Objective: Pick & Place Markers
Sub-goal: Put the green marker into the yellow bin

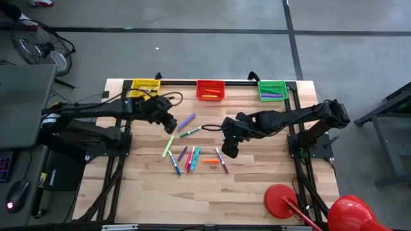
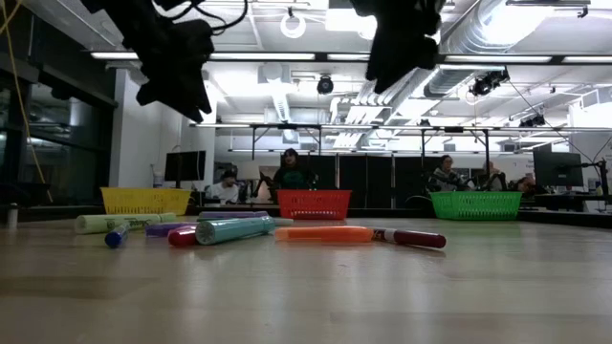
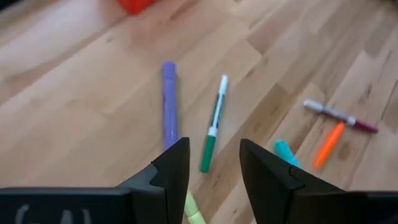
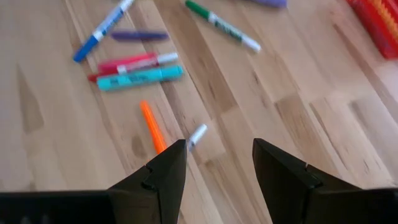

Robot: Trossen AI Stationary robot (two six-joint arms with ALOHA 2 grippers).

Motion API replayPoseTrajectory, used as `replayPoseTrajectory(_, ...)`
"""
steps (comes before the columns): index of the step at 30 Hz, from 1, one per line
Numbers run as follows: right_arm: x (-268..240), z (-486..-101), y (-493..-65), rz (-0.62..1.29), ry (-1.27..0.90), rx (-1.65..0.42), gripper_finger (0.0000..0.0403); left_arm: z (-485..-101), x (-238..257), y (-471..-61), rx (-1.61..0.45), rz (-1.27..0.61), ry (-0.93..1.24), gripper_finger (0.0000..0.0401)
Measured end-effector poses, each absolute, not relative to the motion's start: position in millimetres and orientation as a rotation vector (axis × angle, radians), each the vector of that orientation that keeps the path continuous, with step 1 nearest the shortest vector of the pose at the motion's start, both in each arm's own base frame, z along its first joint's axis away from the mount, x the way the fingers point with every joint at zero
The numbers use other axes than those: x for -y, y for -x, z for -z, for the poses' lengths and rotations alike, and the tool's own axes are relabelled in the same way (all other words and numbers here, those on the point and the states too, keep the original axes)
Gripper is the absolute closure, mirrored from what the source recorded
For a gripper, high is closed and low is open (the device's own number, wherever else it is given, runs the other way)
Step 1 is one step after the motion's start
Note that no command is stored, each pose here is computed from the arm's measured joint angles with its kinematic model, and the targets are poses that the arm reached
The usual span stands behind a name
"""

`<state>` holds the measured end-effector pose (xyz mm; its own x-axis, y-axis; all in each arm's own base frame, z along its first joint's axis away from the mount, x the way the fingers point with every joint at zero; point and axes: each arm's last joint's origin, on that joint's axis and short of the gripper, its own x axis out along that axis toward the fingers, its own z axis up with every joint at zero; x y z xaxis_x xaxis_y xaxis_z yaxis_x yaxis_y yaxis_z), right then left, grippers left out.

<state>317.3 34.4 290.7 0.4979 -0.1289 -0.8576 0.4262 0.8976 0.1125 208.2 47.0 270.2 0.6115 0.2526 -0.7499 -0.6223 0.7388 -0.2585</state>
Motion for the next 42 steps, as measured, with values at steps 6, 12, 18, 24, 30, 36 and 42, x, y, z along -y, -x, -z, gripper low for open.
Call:
replayPoseTrajectory(6, -44, -288, -310, 0.403, -0.260, -1.036, 0.0230, -245, -42, -234, -0.863, -0.476, 0.521, 0.0263)
replayPoseTrajectory(12, -63, -288, -305, 0.431, -0.182, -1.009, 0.0230, -222, -44, -258, -0.932, -0.408, 0.526, 0.0263)
replayPoseTrajectory(18, -71, -276, -294, 0.472, -0.230, -0.987, 0.0230, -213, -48, -281, -1.022, -0.351, 0.411, 0.0263)
replayPoseTrajectory(24, -74, -260, -277, 0.450, -0.385, -0.867, 0.0230, -211, -50, -301, -1.107, -0.309, 0.262, 0.0263)
replayPoseTrajectory(30, -78, -254, -260, 0.403, -0.463, -0.769, 0.0230, -215, -47, -316, -1.166, -0.367, 0.184, 0.0263)
replayPoseTrajectory(36, -81, -250, -250, 0.338, -0.491, -0.694, 0.0230, -214, -47, -339, -1.204, -0.368, 0.169, 0.0263)
replayPoseTrajectory(42, -83, -249, -245, 0.301, -0.488, -0.657, 0.0230, -201, -49, -357, -1.321, -0.396, 0.144, 0.0263)
